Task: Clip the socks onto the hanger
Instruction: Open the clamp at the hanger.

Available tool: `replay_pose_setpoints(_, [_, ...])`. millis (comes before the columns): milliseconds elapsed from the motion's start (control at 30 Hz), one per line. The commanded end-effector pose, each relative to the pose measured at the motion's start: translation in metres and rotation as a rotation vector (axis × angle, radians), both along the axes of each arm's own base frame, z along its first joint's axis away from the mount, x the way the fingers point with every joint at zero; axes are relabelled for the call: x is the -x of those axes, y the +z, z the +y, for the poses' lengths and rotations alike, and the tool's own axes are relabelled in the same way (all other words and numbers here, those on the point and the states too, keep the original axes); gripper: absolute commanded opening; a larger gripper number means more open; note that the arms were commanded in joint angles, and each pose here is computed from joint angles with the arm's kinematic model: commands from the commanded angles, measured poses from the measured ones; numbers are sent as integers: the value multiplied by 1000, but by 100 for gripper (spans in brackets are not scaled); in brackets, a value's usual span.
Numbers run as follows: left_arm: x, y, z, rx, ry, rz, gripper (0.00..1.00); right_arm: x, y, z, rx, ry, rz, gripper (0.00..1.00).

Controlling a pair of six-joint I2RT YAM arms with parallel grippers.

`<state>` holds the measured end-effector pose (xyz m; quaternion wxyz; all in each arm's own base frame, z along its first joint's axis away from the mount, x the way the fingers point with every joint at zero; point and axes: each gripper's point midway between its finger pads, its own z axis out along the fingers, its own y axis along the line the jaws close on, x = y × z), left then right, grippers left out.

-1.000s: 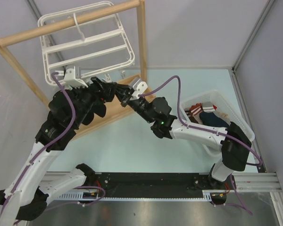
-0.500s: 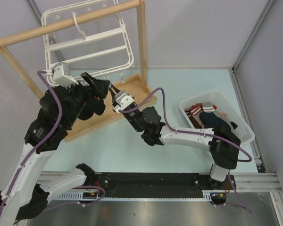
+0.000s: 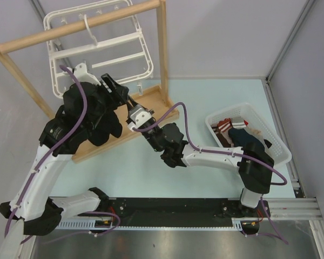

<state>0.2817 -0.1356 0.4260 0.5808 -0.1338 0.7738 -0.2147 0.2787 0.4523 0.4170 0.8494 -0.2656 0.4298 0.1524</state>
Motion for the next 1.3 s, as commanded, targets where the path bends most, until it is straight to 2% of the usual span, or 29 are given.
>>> replay_pose_setpoints(0, [4, 20, 16, -15, 59, -40, 66, 6, 13, 2, -39, -6, -16, 0])
replay_pose_setpoints(233, [-2, 25, 6, -12, 29, -37, 54, 4, 7, 11, -21, -16, -5, 0])
replay_pose_setpoints(867, [10, 4, 18, -53, 61, 47, 50, 4, -4, 21, 35, -66, -30, 0])
replay_pose_setpoints(1033, [11, 2, 11, -39, 29, 61, 45, 3, -5, 19, 32, -81, -29, 0])
replay_pose_setpoints(1267, [12, -4, 18, -43, 61, 62, 40, 3, -7, 21, 37, -81, -33, 0])
